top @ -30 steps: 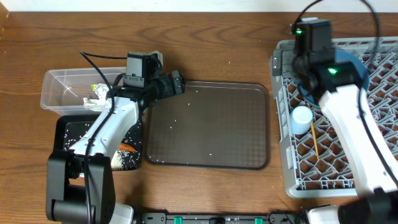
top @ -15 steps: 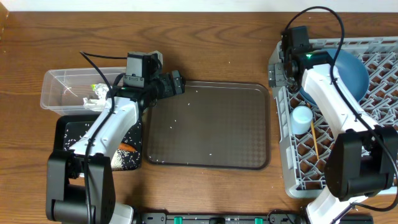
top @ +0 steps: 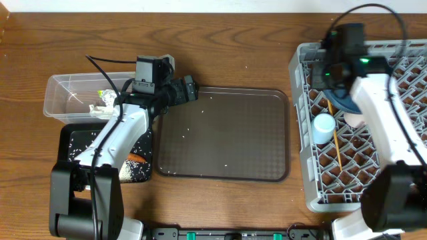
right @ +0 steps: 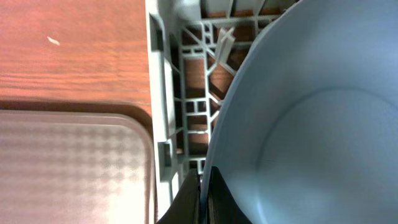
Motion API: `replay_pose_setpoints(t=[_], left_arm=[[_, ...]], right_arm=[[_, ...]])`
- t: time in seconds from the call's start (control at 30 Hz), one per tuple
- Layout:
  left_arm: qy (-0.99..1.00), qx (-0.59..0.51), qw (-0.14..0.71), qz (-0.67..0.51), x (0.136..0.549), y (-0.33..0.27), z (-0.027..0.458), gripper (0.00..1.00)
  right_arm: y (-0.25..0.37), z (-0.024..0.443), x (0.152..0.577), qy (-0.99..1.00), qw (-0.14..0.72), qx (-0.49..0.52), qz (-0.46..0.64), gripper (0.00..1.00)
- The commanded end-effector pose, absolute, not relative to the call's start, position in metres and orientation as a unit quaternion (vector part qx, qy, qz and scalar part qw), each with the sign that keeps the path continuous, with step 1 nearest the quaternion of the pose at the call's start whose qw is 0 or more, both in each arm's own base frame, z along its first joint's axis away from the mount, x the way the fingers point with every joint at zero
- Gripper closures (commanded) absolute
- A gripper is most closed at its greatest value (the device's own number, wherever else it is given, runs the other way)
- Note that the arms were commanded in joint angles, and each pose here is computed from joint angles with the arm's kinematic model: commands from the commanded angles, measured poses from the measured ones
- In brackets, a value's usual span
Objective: Sort waste into correct bins and load items into the dishwasher rack
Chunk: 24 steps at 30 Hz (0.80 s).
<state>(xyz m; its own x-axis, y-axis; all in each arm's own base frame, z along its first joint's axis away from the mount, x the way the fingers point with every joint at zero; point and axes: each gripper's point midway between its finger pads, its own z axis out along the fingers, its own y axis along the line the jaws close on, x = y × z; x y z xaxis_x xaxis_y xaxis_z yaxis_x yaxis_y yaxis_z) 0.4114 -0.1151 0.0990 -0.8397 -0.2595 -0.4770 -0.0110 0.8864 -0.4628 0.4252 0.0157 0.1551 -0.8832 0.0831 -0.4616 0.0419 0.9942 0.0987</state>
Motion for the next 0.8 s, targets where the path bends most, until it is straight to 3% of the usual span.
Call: replay_pose_setpoints(t=[0.0, 0.13, 0.33, 0.5, 0.77], left_arm=[[0.933, -0.074, 0.274, -0.223, 0.411, -0.114, 0.098, 0.02], [0.933, -0.074, 0.274, -0.223, 0.411, -0.114, 0.098, 0.02], [0.933, -0.074, 0.274, -0.223, 0.411, -0.114, 0.098, 0.02], [0.933, -0.074, 0.274, -0.223, 0.411, -0.114, 0.098, 0.02], [0.933, -0.074, 0.274, -0.223, 0.411, -0.114, 0.098, 0.02]], right_arm=[[0.029, 0.206, 0.416, 0.934, 0.277, 0.025, 0.225, 0.99], [-0.003, 0.286, 0.391, 0.847, 0.359, 0.021, 0.391, 0.99], [-0.078, 0.354, 0.341, 0.714, 0.485, -0.010, 0.505, 0.99], [-0.118, 0.331, 0.334, 0.710, 0.503, 0.041, 0.492, 0.99], [-0.118, 0.287, 0.355, 0.711, 0.493, 0.018, 0.502, 0.99]])
